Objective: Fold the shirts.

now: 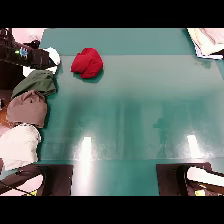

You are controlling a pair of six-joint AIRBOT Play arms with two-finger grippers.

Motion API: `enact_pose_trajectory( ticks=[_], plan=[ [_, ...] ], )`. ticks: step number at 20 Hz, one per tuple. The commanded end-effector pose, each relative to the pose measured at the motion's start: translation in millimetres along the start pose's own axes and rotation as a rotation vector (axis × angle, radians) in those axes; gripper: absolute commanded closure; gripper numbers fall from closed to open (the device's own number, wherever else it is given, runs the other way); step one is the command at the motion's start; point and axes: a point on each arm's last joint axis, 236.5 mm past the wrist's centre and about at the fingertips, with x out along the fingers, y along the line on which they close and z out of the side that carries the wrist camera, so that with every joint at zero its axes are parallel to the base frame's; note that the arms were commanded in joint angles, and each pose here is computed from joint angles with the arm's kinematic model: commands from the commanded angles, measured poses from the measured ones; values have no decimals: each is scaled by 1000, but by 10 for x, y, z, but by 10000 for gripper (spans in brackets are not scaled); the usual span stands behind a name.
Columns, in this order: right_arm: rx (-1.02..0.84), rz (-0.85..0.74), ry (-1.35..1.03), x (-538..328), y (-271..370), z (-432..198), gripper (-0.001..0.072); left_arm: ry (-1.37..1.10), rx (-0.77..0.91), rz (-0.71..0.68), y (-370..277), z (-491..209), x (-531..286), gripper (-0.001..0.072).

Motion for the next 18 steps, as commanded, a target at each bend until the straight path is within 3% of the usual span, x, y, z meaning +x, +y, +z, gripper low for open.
enact_pose_trajectory(
  ticks=[1,12,18],
  plan=[
    [0,0,-1,-3,-1,1,696,-2,0,1,2,3,-5,683],
    [0,0,-2,-3,-2,4,697,-1,0,1,2,2,-4,683],
    [0,-2,-102,-15,-6,241,696,-129,-12,-36,-79,308,-12,667]
  ],
)
